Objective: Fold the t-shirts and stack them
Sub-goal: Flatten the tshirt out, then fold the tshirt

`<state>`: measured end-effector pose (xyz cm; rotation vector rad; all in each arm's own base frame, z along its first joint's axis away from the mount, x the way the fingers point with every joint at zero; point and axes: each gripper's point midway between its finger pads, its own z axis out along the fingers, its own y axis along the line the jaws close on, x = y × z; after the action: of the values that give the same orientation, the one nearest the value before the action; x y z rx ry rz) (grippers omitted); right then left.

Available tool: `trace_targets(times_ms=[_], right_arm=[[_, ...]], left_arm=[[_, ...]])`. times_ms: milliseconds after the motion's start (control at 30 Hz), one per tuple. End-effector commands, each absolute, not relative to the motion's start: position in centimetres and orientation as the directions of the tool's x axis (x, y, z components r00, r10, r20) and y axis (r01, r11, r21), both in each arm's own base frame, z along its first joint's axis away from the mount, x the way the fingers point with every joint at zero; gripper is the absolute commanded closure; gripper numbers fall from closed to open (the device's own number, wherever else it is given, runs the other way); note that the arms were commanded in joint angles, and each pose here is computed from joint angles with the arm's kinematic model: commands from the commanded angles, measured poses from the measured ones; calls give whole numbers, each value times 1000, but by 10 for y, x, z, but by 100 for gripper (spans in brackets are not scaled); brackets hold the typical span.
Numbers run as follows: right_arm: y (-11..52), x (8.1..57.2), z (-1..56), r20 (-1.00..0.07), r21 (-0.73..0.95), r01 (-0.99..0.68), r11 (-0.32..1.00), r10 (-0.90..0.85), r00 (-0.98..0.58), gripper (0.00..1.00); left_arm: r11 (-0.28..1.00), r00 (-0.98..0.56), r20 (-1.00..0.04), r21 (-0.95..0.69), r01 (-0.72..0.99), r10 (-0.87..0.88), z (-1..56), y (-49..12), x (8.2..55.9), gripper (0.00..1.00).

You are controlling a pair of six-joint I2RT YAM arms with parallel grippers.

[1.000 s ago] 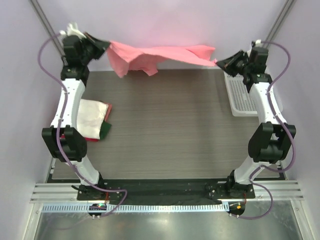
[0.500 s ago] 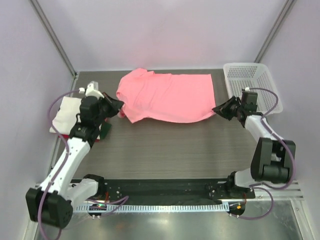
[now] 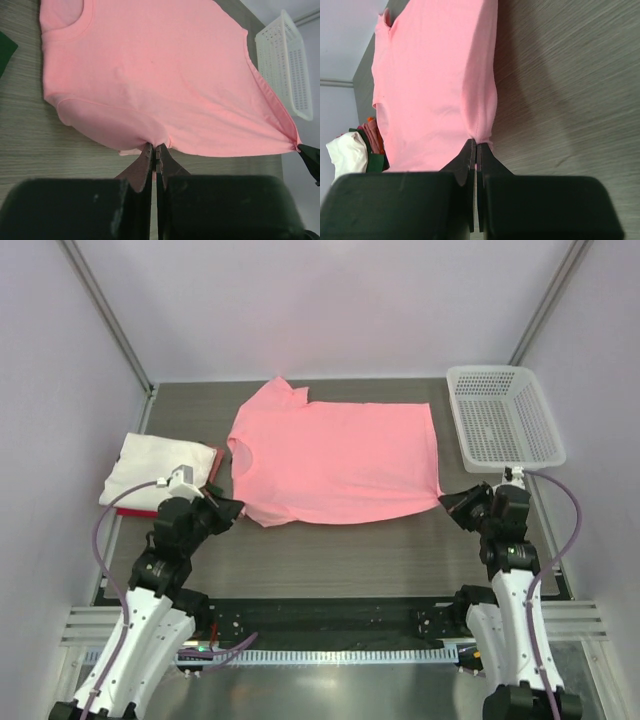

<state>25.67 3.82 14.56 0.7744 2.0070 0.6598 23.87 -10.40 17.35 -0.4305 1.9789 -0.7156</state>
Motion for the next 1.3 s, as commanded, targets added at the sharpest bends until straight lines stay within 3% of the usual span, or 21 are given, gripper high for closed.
trace_targets(times_ms=[0,267,600,1033,1267], right_arm=[[30,236,131,-511,676,358,644,760,-403,99],[9,226,104,-528,587,484,649,760,-378,99],[-3,227,87,-529,532,555,640,763,-372,99],[3,265,107,-524,547,491,678,735,-431,99],[4,282,105,-511,543,483,686,727,-458,99]], left_arm=[[748,-498,-651,-664,5,-574,172,-107,226,100],[720,-580,-593,-693,14,-559,153,-125,232,100],[782,-630,-619,-623,30,-469,130,-139,239,100],[872,-501,-741,-487,-57,-447,213,-117,304,100],[884,-478,-760,-460,-84,-441,228,-116,331,100]])
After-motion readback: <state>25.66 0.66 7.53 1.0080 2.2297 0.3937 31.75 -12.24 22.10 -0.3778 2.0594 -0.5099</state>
